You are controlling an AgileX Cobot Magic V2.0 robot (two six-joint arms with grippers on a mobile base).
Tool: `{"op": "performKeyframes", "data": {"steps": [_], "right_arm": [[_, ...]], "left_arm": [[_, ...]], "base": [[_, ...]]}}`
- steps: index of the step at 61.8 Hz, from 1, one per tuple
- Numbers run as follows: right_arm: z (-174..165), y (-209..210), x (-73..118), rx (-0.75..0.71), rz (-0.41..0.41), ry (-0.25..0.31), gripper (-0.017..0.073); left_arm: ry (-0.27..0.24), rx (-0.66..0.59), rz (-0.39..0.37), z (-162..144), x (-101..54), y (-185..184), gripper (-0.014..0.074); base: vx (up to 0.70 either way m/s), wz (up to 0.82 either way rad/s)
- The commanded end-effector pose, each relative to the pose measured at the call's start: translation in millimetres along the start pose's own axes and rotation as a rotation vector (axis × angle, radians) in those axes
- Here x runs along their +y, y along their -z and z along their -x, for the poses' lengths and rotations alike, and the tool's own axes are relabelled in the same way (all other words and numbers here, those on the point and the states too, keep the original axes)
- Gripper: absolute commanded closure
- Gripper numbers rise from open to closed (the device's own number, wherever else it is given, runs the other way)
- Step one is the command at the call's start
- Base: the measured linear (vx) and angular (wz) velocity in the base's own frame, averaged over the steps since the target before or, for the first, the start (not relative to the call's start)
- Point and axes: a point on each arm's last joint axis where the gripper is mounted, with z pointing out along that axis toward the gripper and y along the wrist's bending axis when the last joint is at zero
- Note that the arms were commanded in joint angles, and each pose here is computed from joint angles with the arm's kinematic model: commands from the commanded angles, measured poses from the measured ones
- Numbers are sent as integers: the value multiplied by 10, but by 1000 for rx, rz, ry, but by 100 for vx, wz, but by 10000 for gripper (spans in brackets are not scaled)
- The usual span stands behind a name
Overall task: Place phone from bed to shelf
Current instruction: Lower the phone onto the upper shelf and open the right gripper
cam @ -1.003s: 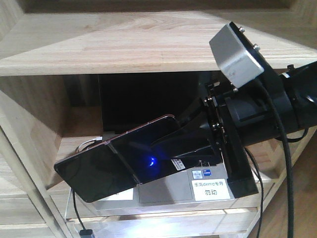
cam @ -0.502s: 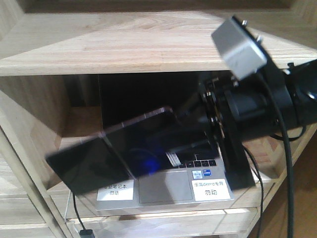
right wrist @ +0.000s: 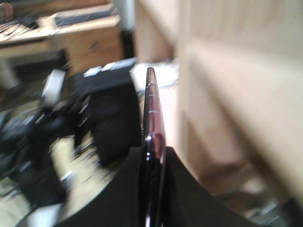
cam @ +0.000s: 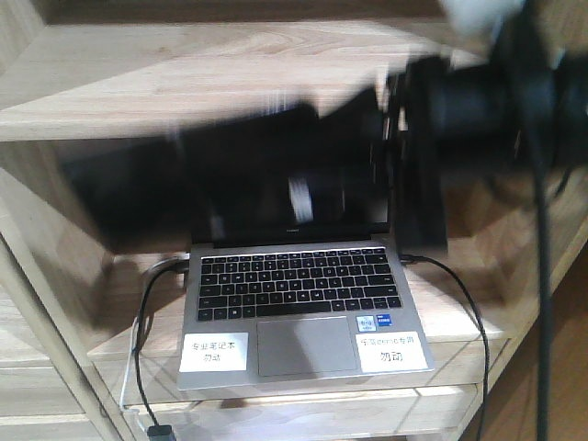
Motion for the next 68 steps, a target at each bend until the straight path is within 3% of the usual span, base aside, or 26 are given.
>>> {"op": "performKeyframes", "data": {"steps": [1,8,14,29,41,55,68], "right_arm": [[371,161,35,-165,-112,33,561],[503,207,-51,-216,-218,57,561],[590,206,-126,-246,-259,64,561],[703,-3,-464,-258,-254,55,561],[745,-238,-803,-302,-225,-3,561],[712,-598,-1045,-293,-183,-15,561],[574,-783,-1203,-274,-162,-106,561]], "left_arm": [[18,-104,6,154,6,22,592],[18,-104,6,154,6,22,592],[18,-104,6,154,6,22,592],[18,-104,6,154,6,22,592],[18,-104,6,154,6,22,592],[18,-104,6,154,6,22,592],[18,-104,6,154,6,22,592]], "base": [[0,0],[0,0],[0,0],[0,0],[0,0],[0,0],[0,0]]}}
